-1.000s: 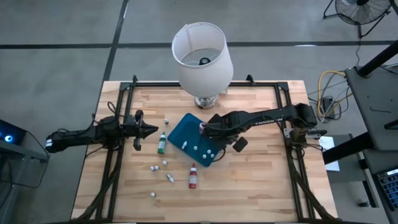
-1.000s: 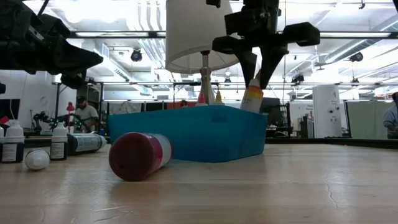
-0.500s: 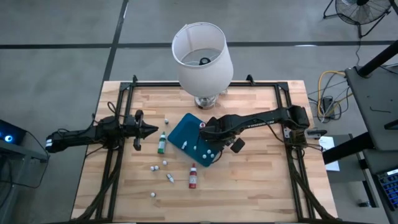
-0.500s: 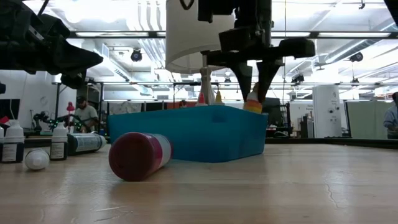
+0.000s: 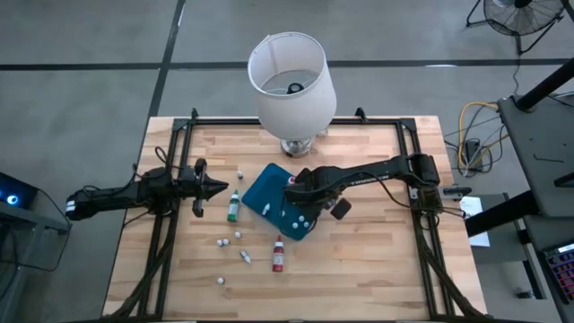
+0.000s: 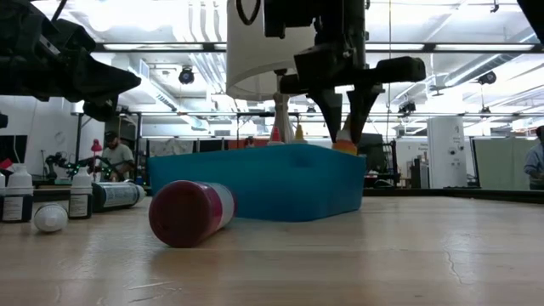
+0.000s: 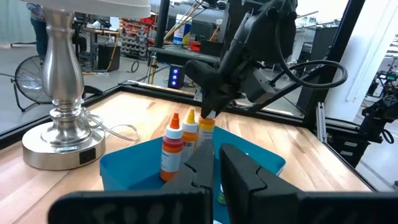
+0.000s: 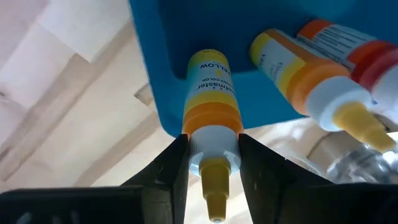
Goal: Pick & Place food coloring
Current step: Put the large yellow food coloring bottle into the blue container
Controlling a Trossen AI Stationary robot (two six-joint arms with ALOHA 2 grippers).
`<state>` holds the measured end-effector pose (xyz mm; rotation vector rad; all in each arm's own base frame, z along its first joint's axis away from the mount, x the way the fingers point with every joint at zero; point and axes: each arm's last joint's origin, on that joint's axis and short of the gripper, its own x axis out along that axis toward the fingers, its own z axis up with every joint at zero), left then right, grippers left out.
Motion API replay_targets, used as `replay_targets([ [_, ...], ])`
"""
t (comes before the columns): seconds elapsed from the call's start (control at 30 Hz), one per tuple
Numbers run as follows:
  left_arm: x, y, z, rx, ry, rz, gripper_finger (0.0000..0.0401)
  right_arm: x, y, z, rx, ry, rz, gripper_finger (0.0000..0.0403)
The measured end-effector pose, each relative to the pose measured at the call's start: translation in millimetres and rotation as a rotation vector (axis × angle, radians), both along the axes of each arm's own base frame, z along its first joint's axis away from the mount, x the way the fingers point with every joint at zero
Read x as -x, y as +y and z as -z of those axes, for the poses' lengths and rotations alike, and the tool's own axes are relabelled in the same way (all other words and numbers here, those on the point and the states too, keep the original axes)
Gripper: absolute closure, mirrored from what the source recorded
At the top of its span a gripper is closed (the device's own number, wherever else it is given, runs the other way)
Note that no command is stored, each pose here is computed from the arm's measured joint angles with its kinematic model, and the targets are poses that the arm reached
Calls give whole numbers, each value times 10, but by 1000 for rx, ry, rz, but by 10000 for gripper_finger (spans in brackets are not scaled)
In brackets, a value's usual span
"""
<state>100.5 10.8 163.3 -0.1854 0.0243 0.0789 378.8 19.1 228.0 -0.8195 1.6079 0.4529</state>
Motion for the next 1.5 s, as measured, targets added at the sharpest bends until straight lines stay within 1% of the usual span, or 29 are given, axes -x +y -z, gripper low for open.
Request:
replay_targets([
  [0.3, 0, 0, -1, 0, 0, 0, 401, 11, -6, -1, 9, 11, -12, 288],
  [0.6, 0, 0, 0, 0, 0, 0, 401, 9, -5, 0, 9, 1, 16, 273],
  [0.73, 0, 0, 0, 0, 0, 0, 401, 7, -4, 1, 9, -2, 18, 274],
  [0.9, 0, 0, 0, 0, 0, 0, 401, -2, -1, 3, -1, -11, 20, 274],
  [1.13, 0, 0, 0, 0, 0, 0, 401, -4, 12, 4, -47, -13, 27, 257],
  [1.33, 0, 0, -1, 0, 0, 0, 401, -8, 12, 5, -46, -26, 65, 247],
  [1.5, 0, 0, -1, 0, 0, 0, 401, -14, 11, -12, -47, -35, 70, 247],
])
